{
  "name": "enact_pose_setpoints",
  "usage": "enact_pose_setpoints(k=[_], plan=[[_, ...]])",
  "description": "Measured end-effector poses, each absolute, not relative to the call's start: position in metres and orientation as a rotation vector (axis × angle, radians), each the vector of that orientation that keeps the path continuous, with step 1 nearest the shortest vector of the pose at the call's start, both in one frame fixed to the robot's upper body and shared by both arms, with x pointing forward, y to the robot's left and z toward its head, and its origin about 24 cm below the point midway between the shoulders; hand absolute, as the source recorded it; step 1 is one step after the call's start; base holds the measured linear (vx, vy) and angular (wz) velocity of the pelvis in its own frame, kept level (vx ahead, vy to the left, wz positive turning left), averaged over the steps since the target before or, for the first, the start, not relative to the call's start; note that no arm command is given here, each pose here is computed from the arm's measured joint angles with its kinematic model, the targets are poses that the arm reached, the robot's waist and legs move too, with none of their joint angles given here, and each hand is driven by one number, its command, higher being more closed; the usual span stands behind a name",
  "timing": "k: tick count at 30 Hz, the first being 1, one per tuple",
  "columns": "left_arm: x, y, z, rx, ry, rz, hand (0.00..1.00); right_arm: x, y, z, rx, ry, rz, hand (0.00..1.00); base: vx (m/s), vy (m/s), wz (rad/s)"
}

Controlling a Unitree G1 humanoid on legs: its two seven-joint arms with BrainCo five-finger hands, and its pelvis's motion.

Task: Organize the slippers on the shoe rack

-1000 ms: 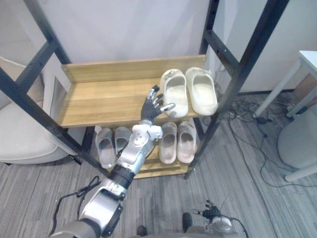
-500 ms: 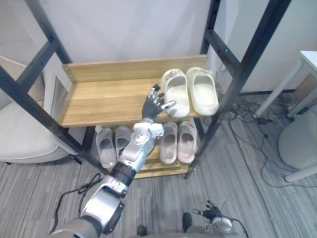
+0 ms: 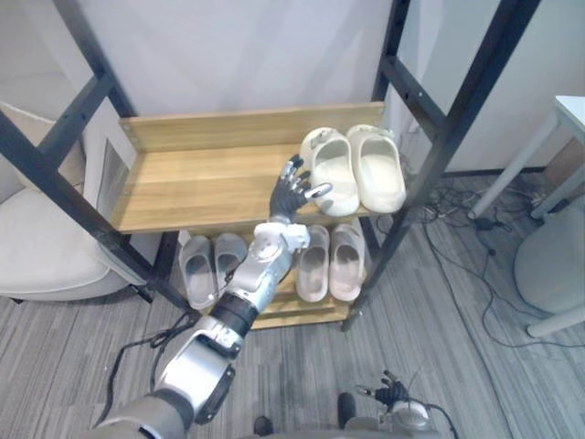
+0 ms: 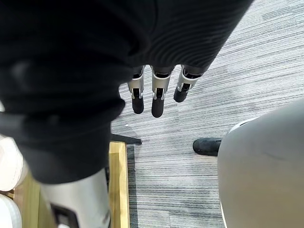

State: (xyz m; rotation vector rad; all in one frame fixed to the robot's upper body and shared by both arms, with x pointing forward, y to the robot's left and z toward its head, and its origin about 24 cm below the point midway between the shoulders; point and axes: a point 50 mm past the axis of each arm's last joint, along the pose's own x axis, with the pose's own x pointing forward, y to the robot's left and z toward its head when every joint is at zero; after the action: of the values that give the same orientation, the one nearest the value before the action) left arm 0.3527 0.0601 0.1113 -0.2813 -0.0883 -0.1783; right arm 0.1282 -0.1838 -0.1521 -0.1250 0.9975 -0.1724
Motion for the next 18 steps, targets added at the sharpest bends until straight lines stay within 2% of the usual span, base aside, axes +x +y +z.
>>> enact_pose_setpoints(k=[5, 9, 14, 18], plan=[[0.342, 0.068, 0.136, -0.245, -0.219, -0.224, 0.00, 0.129, -0.183, -0.152, -0.124, 0.995, -0.169, 0.00, 0.00, 0.000, 0.00], [0.310, 0.069, 0.147, -0.287, -0.329, -0.329, 0.00, 0.129, -0.183, -0.152, -0.111, 0.995, -0.170, 0.00, 0.00, -0.001, 0.01], [0.268, 0.043, 0.110, -0.315, -0.219, -0.535, 0.00, 0.128, -0.182, -0.152, -0.100, 1.001, -0.158, 0.00, -0.02, -0.011, 0.10], [0.227, 0.027, 0.059, -0.349, 0.000, -0.672, 0.00, 0.130, -0.180, -0.152, -0.118, 0.998, -0.126, 0.00, -0.03, -0.019, 0.07]])
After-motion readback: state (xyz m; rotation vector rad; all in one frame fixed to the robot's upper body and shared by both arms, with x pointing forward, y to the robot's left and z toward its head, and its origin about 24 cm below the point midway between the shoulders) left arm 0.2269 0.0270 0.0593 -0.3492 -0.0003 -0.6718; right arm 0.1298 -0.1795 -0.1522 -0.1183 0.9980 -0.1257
